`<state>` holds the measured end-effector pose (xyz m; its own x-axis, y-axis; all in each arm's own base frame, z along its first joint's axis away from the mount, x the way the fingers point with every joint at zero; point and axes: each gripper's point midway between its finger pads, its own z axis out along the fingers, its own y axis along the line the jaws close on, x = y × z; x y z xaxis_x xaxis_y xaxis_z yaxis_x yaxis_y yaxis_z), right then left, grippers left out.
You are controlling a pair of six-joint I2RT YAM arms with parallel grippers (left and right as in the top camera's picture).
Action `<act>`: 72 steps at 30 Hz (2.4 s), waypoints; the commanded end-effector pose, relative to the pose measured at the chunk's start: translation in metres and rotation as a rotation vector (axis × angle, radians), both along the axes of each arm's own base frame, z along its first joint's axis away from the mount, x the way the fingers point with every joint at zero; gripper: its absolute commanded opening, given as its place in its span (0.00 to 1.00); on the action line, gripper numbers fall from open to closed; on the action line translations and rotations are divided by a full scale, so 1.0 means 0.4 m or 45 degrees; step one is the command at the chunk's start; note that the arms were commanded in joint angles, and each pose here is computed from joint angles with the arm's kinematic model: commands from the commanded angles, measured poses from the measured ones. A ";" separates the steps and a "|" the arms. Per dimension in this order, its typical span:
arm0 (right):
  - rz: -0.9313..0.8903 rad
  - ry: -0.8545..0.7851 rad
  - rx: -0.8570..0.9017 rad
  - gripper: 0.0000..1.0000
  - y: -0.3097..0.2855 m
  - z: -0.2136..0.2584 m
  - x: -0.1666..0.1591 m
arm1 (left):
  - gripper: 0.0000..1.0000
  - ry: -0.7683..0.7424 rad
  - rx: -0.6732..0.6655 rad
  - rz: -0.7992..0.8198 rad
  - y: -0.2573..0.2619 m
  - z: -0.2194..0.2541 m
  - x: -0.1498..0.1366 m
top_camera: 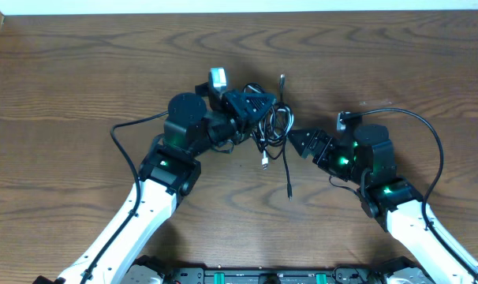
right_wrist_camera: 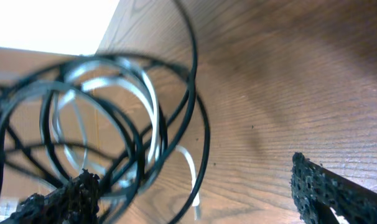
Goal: Untangle cables
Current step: 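Grasp a cable loop with the right gripper beside the left gripper, then pull the grippers apart, right gripper drawing cables rightward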
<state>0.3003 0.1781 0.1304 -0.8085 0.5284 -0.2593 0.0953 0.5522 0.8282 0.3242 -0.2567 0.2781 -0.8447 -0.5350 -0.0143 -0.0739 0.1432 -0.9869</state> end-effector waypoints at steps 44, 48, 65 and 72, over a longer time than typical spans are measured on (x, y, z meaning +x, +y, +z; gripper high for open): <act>-0.458 -0.773 -0.456 0.01 -0.282 0.330 0.032 | 0.12 0.273 1.058 0.147 0.245 -0.372 -0.081; -0.497 -0.810 -0.454 0.01 -0.294 0.355 0.022 | 0.16 0.330 1.194 0.226 0.303 -0.399 -0.092; -0.439 -0.457 -0.346 0.01 -0.270 0.221 -0.020 | 0.83 0.402 1.276 0.224 0.327 -0.438 -0.107; -0.354 -0.424 -0.256 0.01 -0.232 0.219 -0.033 | 0.88 0.414 1.271 0.217 0.324 -0.443 -0.109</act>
<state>0.2889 0.0763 0.2043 -0.4865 0.6019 -0.6333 0.0442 0.7409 0.6702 0.2813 -0.1294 0.1045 -0.8014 -0.5186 -0.2980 -0.4030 0.8363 -0.3717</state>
